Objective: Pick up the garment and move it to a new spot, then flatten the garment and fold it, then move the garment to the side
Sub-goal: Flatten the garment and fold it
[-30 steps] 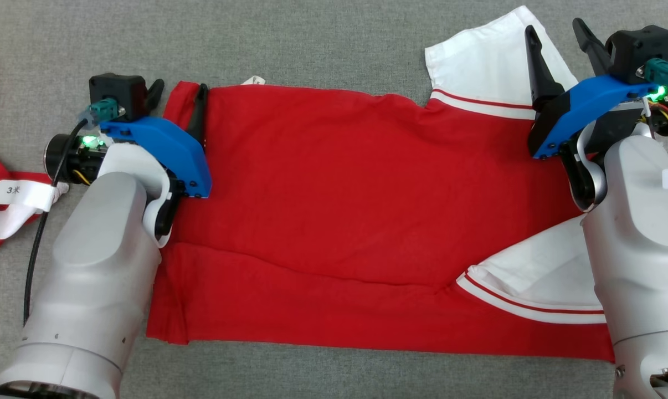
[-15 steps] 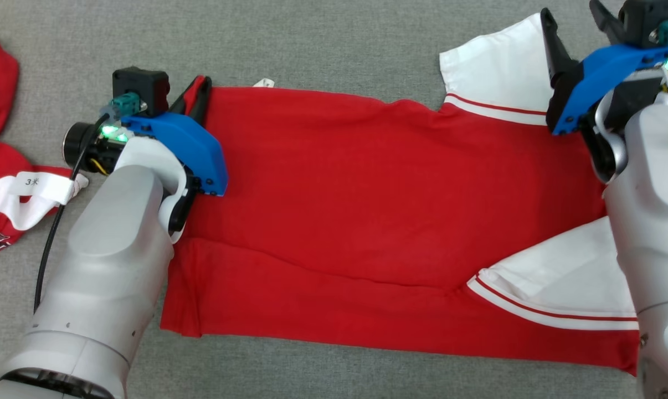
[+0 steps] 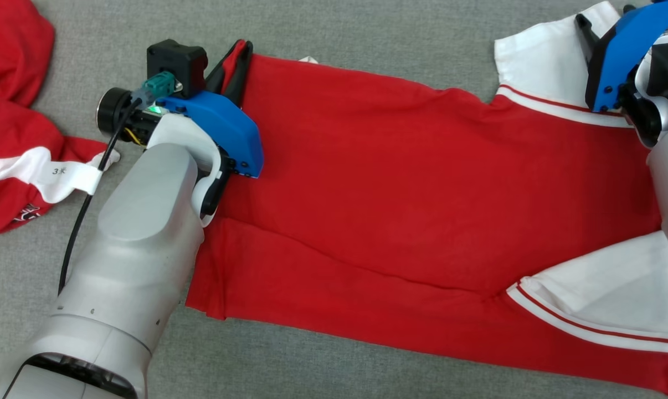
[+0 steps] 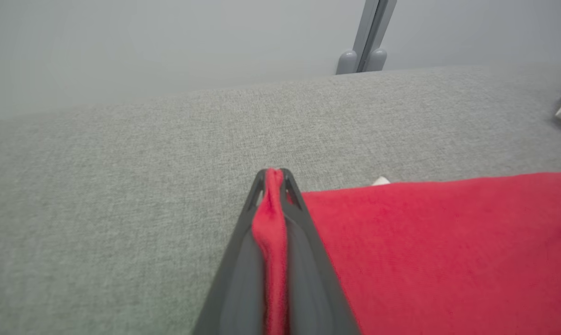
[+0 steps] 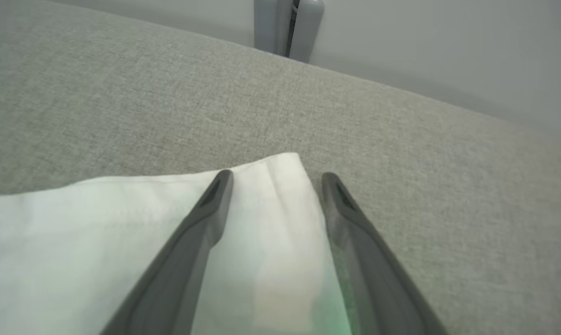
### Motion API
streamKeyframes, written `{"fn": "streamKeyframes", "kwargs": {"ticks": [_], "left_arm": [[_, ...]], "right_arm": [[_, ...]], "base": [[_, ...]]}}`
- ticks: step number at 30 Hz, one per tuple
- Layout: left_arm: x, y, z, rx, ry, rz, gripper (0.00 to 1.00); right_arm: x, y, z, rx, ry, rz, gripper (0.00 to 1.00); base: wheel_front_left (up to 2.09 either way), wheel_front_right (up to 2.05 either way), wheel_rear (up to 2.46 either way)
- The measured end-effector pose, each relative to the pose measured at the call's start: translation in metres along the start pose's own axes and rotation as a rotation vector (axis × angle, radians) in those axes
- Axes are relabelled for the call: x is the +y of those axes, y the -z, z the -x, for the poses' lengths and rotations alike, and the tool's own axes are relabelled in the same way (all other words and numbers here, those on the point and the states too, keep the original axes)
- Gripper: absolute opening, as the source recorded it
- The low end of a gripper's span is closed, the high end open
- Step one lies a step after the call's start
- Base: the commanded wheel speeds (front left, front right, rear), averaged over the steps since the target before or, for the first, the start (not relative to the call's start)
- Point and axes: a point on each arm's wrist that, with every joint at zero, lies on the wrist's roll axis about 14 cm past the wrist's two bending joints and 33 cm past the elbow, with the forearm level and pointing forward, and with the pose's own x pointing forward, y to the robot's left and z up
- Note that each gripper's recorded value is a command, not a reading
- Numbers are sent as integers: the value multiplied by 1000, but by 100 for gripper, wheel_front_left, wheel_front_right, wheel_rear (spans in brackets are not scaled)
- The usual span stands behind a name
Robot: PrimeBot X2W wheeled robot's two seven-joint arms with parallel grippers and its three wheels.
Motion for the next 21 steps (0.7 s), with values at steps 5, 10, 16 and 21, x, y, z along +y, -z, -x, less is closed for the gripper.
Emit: {"fn": "streamKeyframes", "kwargs": {"ticks": [5, 10, 16, 21], "left_arm": [[2, 6, 0, 6, -1, -1, 0], [3, 4, -2, -3, 0, 4, 0], [1, -2, -3, -24, 2, 3, 0], [0, -10, 0, -46, 4, 0, 0]], "right_arm": [[0, 7, -10, 66, -8, -7, 100], [6, 8, -12, 111, -29, -33, 0], [0, -2, -4, 45, -20, -42, 0], [-15, -30, 14, -127, 8, -56, 0]], "base": [[0, 0, 0], [0, 0, 0], [0, 0, 0], [0, 0, 0]]}}
